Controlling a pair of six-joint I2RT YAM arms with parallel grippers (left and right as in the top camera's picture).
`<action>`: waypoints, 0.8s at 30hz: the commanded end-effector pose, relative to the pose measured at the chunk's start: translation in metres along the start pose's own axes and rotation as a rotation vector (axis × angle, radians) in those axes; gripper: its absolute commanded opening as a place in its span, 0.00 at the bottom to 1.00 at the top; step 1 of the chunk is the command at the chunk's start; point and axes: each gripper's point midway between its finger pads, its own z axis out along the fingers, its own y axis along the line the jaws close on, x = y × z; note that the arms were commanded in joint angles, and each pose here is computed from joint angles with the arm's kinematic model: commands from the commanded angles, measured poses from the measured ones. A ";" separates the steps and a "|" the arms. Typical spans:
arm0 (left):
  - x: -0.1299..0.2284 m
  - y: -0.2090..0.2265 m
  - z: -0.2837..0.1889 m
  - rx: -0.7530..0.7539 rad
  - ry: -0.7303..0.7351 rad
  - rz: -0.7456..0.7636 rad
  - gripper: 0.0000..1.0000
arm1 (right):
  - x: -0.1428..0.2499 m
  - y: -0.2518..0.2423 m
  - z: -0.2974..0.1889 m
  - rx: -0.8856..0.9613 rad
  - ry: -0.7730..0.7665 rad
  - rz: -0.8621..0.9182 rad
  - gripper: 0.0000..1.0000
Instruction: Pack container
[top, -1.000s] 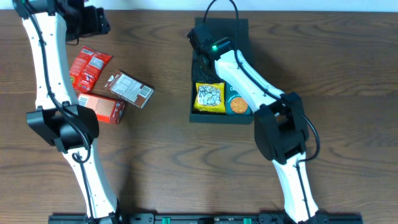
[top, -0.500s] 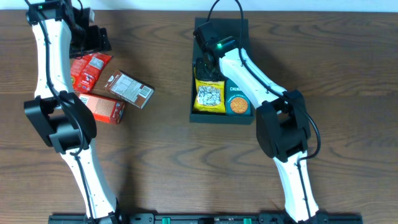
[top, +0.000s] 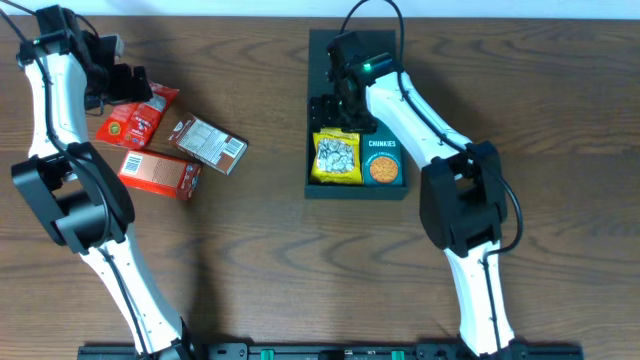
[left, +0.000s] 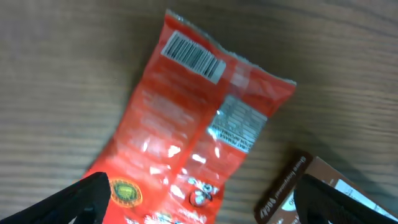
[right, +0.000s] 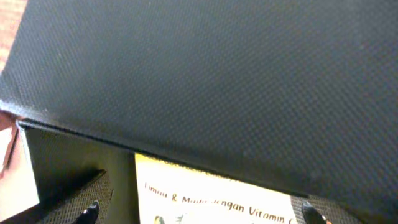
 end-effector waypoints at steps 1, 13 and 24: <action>-0.008 -0.011 -0.006 0.156 -0.076 0.084 0.95 | 0.009 0.016 -0.012 -0.080 0.036 -0.040 0.93; -0.009 0.024 0.017 0.183 -0.122 0.030 0.95 | 0.004 0.032 -0.072 -0.117 -0.055 -0.123 0.89; -0.001 0.025 0.049 0.235 -0.106 0.015 0.95 | -0.017 0.023 -0.187 -0.155 -0.301 -0.179 0.87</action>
